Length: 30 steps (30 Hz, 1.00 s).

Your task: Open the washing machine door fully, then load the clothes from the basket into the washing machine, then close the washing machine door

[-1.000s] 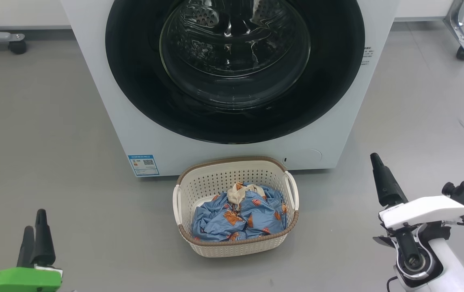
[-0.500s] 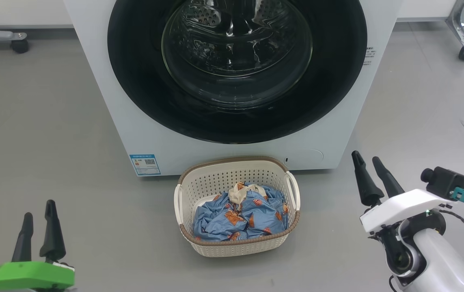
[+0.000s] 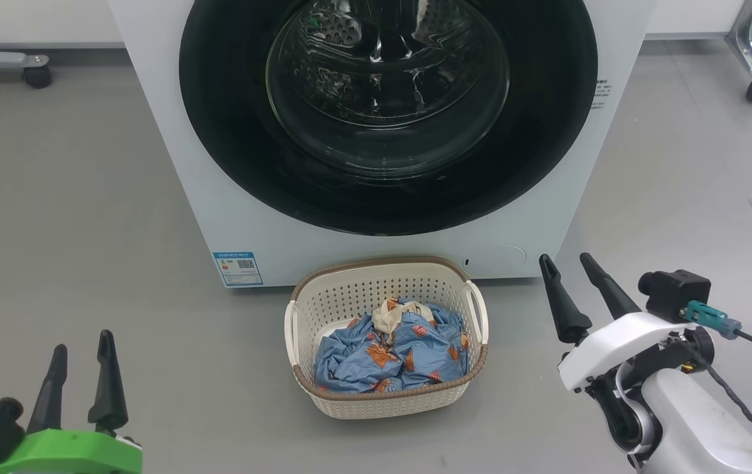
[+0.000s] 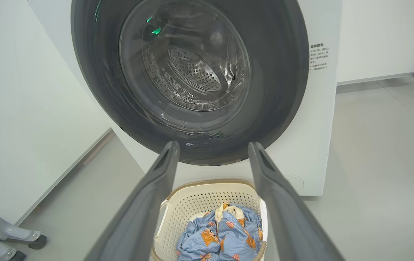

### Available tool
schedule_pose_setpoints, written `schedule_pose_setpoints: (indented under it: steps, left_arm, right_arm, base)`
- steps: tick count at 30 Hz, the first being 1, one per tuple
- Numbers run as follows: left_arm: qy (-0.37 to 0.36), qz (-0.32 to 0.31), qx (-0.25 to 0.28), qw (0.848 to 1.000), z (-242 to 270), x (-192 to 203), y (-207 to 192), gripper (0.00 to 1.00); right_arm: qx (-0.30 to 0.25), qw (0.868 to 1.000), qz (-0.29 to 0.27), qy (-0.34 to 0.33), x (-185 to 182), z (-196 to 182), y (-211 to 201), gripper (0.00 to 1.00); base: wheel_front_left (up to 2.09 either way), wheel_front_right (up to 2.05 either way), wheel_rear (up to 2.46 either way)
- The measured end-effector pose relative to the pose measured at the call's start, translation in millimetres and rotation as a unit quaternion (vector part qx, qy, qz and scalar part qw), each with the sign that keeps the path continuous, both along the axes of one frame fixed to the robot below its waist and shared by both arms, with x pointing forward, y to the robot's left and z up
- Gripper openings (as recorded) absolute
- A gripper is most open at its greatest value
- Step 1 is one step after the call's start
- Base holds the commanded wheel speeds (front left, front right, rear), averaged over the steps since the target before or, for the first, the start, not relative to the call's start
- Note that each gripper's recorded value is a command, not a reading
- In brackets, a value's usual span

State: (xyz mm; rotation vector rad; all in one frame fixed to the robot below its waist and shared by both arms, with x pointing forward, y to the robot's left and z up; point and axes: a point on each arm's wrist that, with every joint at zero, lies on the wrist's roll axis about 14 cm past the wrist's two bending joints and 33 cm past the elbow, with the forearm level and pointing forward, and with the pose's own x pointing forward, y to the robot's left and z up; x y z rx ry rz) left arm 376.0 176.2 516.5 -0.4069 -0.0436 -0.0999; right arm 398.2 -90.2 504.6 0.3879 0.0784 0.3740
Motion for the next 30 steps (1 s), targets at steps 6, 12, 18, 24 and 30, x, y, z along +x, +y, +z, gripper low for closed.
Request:
schedule_pose_setpoints:
  steps: [6, 12, 18, 24, 30]
  left_arm:
    - [-0.012, -0.002, 0.042, 0.999, 2.6, -1.6, -1.9, 1.00]
    - [-0.031, -0.006, 0.079, 0.996, 7.8, -3.0, -4.0, 1.00]
    - [-0.034, -0.008, 0.091, 0.995, 9.1, -3.4, -4.4, 1.00]
    - [-0.035, -0.008, 0.091, 0.995, 9.5, -3.3, -4.1, 1.00]
    - [-0.034, -0.007, 0.094, 0.995, 9.1, -3.3, -3.6, 1.00]
  right_arm:
    - [-0.036, 0.999, 0.016, -0.023, 0.0, 3.8, 7.8, 1.00]
    - [-0.070, 0.996, 0.031, -0.048, -0.1, 9.0, 15.0, 1.00]
    - [-0.081, 0.995, 0.033, -0.056, -1.4, 9.5, 17.0, 1.00]
    - [-0.081, 0.995, 0.029, -0.056, -1.0, 10.1, 15.2, 1.00]
    - [-0.080, 0.995, 0.026, -0.057, -0.2, 11.2, 14.4, 1.00]
  base:
    - [0.00, 0.00, 0.00]
    - [0.00, 0.00, 0.00]
    - [0.00, 0.00, 0.00]
    - [0.00, 0.00, 0.00]
    - [0.00, 0.00, 0.00]
